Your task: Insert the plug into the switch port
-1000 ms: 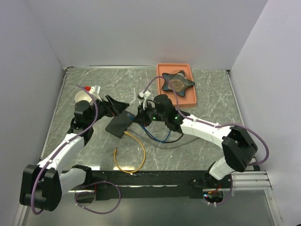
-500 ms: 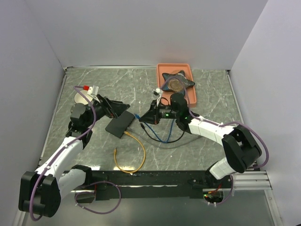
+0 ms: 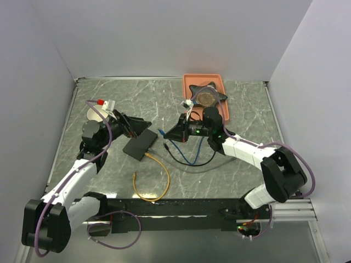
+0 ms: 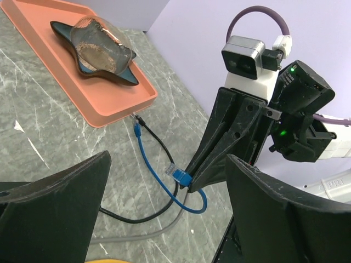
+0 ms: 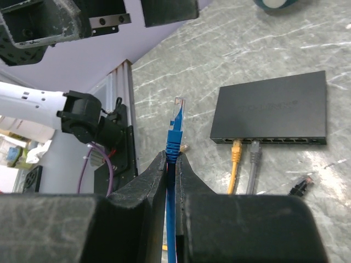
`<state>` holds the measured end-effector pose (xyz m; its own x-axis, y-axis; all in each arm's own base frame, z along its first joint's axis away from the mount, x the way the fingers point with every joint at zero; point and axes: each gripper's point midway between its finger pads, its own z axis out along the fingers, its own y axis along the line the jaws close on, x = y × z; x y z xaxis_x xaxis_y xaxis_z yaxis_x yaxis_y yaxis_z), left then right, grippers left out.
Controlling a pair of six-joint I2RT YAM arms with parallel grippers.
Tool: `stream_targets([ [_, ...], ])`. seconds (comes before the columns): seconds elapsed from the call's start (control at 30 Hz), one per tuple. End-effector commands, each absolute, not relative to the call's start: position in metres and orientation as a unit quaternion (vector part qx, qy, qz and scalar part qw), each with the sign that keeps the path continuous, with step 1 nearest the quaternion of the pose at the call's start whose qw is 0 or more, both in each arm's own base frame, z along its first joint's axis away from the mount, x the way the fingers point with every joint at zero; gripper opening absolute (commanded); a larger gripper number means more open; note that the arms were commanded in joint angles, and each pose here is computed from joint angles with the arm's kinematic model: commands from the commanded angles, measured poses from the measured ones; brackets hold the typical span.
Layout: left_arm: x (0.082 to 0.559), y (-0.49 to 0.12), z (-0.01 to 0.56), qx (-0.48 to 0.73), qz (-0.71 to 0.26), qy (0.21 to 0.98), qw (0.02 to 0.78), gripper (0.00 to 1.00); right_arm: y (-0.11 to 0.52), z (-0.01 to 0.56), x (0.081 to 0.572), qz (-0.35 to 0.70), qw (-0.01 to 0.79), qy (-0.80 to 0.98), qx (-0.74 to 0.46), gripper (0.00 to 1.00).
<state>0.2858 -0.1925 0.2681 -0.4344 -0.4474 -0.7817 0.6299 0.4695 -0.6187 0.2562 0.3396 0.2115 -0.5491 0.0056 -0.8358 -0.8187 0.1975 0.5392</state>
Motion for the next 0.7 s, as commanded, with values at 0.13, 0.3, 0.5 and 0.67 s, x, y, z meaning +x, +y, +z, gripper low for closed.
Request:
stream_targets([
  [0.13, 0.283, -0.198, 0.278, 0.083, -0.525, 0.664, 0.526, 0.92, 0.326, 0.225, 0.274, 0.501, 0.424, 0.704, -0.272, 0.0],
  [0.3, 0.288, -0.209, 0.275, 0.089, -0.521, 0.679, 0.509, 0.92, 0.318, 0.221, 0.284, 0.445, 0.455, 0.731, -0.248, 0.0],
  [0.5, 0.294, -0.229, 0.267, 0.098, -0.513, 0.699, 0.488, 0.92, 0.322, 0.22, 0.287, 0.34, 0.497, 0.757, -0.255, 0.0],
  [0.67, 0.295, -0.241, 0.263, 0.106, -0.516, 0.706, 0.474, 0.9, 0.326, 0.228, 0.286, 0.285, 0.523, 0.762, -0.254, 0.0],
])
